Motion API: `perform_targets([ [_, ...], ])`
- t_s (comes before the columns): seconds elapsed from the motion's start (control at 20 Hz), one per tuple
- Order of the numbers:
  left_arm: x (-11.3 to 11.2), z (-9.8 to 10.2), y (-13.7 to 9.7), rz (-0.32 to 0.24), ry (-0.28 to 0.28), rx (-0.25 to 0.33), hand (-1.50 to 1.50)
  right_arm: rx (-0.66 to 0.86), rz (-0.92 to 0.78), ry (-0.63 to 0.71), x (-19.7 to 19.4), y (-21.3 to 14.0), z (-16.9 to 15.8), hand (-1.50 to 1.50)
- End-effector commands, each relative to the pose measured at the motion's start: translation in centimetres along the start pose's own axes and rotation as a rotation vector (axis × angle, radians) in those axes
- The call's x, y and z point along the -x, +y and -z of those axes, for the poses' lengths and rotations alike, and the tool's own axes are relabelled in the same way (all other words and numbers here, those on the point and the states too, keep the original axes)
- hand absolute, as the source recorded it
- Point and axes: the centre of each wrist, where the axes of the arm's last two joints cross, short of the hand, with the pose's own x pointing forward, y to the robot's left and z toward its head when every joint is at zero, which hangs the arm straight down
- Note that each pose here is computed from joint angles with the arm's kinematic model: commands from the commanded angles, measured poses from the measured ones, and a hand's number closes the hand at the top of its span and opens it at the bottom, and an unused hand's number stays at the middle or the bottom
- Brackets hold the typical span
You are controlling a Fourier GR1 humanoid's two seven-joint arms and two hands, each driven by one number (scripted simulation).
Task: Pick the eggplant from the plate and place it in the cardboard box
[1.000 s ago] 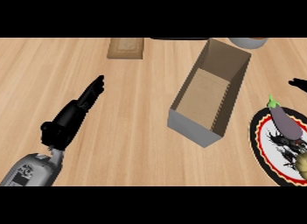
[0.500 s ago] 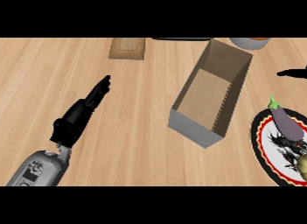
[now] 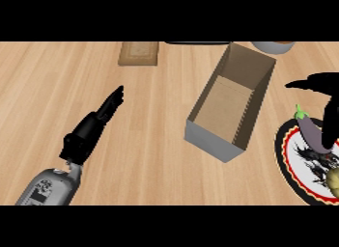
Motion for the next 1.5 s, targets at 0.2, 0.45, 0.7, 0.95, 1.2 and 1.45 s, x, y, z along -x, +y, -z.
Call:
perform_targets([
  [0.2,-1.2,0.9,-0.8,0.008,-0.014,-0.016,0.00,-0.039,-0.032,0.057,0.0,2.7,2.5,-1.50],
  [0.45,-0.5,-0.2,-0.3,0.003,0.003,-0.001,0.00,-0.076,-0.041,0.099,2.1,3.8,4.6,-1.50],
  [0.7,1.7,-1.2,1.3,0.022,0.006,-0.006,0.00,-0.022,-0.022,0.060,1.8,5.3,6.1,-1.50],
  [0.95,0.3,0.2,-0.9,0.014,0.003,-0.014,0.00,-0.019,-0.055,0.062,1.0,5.9,5.5,-1.50],
  [1.2,-0.7,-0.7,-0.9,0.010,-0.019,-0.010,0.00,-0.080,-0.065,0.065,4.3,5.6,6.3,-1.50],
  [1.45,0.7,1.5,0.6,0.001,0.006,-0.016,0.00,-0.101,-0.078,0.083,3.0,4.9,6.8,-1.50],
])
